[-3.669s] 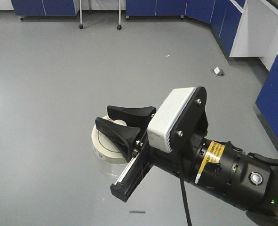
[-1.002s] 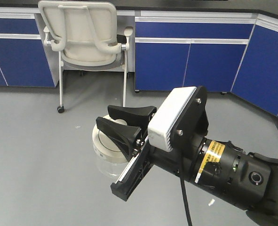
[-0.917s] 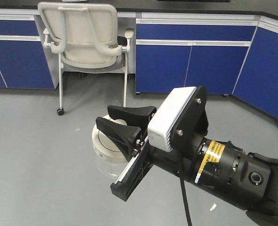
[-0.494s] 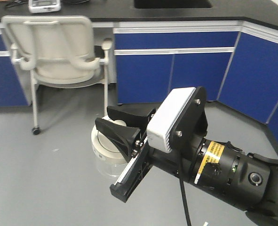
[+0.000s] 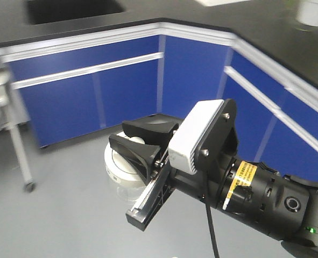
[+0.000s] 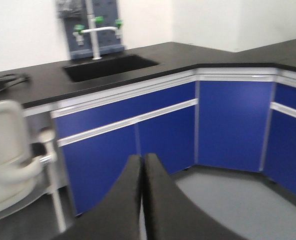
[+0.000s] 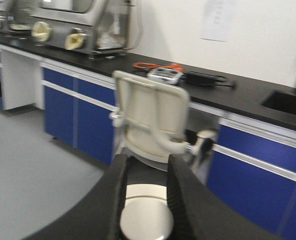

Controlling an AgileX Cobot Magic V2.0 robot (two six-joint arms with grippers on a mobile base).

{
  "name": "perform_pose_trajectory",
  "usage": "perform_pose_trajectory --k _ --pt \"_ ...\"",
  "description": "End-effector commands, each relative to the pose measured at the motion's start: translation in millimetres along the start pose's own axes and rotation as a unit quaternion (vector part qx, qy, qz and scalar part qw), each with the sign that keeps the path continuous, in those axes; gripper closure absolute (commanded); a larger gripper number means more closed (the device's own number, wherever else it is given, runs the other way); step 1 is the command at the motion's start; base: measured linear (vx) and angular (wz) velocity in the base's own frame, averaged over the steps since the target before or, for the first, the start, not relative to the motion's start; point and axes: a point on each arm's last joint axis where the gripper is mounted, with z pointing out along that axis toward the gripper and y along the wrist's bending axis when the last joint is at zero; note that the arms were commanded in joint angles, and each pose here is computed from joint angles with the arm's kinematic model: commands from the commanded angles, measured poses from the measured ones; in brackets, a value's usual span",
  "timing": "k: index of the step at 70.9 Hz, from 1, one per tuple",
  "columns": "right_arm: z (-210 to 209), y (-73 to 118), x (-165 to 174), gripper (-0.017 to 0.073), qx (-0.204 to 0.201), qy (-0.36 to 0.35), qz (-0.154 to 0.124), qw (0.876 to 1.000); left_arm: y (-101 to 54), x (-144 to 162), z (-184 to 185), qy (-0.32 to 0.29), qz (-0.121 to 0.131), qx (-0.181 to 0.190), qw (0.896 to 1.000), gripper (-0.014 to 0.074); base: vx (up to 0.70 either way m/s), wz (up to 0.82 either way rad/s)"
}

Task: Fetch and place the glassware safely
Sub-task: 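Carry the jar in the right gripper toward the black lab bench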

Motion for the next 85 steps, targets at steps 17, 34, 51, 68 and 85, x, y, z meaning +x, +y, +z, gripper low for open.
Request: perform_pose_trajectory --k 17,34,51,68,85 --pt "-3.4 -0.5 -27.0 0.0563 -0.003 -0.079 -0.003 0.997 -0.3 -14.1 -1.6 -0.043 -0.006 0.004 0.999 0.0601 0.19 -0.74" --pt "-3.4 -0.5 -27.0 0.0563 -0.003 -0.079 -0.003 0.997 -0.3 -14.1 -1.6 -0.043 -0.006 0.004 0.999 0.0601 0.19 -0.75" --pt "-3.4 -0.5 -27.0 0.0563 -0.003 -0.079 -0.003 0.997 -0.3 -14.1 -1.6 -0.043 -0.006 0.004 0.999 0.0601 0.19 -0.75" --pt "-3.4 -0.5 -27.0 0.0563 -0.003 -0.079 -0.003 0.997 -0.3 -14.1 -1.6 -0.043 -0.006 0.004 0.999 0.0601 0.20 -0.80" --pt "-3.4 -0.5 -27.0 0.0563 -0.003 -0.079 -0.003 0.997 -0.3 -14.1 -1.6 -0.043 -0.006 0.004 0.999 0.0601 0.21 -0.76"
